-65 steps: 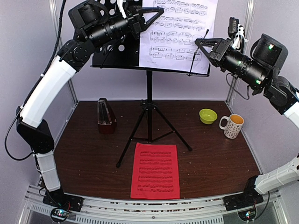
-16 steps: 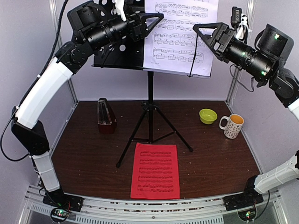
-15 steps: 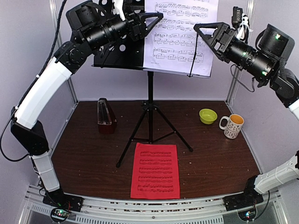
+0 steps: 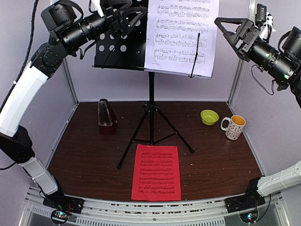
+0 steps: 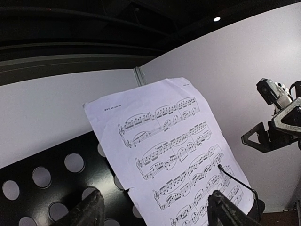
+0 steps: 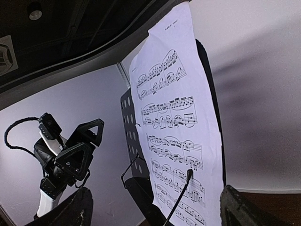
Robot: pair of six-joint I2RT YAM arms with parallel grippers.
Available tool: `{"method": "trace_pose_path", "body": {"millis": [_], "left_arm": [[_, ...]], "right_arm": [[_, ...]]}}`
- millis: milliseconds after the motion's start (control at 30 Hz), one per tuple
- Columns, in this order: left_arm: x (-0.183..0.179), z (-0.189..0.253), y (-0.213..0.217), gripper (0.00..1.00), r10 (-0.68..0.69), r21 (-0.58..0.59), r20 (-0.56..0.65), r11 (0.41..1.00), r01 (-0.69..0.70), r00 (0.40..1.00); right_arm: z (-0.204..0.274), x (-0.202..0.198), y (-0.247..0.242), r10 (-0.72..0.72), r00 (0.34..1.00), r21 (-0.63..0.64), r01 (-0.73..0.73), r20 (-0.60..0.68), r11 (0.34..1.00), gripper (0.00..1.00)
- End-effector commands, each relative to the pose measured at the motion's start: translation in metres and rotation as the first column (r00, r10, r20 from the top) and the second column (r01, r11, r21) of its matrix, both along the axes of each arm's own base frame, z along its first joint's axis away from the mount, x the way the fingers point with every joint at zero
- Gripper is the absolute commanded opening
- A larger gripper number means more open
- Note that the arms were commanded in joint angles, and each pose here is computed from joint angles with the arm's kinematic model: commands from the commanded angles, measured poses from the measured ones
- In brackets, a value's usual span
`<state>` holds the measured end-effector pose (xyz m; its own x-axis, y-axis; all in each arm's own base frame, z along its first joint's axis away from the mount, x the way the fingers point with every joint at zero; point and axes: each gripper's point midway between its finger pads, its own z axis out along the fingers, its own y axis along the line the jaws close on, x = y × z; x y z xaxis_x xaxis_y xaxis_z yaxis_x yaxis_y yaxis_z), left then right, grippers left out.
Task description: Set up the instrument practice props
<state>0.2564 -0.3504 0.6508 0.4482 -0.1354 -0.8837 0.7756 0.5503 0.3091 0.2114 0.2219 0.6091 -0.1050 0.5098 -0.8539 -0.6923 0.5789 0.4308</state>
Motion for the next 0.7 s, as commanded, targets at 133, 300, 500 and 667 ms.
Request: {"method": "trace_pose_path", "body": {"millis": [133, 300, 500, 667], "left_arm": [[-0.020, -0.022, 0.060, 0.77, 0.110, -0.035, -0.114, 0.993, -0.115, 0.987], [-0.022, -0.087, 0.091, 0.75, 0.181, -0.006, -0.298, 0.982, -0.191, 0.937], [-0.030, -0.175, 0.128, 0.69, 0.261, 0.061, -0.504, 0.962, -0.268, 0.823], [-0.043, -0.273, 0.129, 0.62, 0.274, 0.187, -0.622, 0.962, -0.201, 0.734]], "right_arm": [[-0.054, -0.015, -0.030, -0.039, 0.997, -0.079, 0.034, -0.062, 0.996, 1.00], [-0.107, -0.015, -0.044, -0.081, 0.974, -0.143, 0.051, -0.213, 0.988, 1.00], [-0.194, -0.018, -0.047, -0.099, 0.916, -0.206, 0.018, -0.389, 0.978, 0.99], [-0.285, -0.020, -0.034, -0.097, 0.862, -0.294, -0.062, -0.498, 0.954, 0.96]]}}
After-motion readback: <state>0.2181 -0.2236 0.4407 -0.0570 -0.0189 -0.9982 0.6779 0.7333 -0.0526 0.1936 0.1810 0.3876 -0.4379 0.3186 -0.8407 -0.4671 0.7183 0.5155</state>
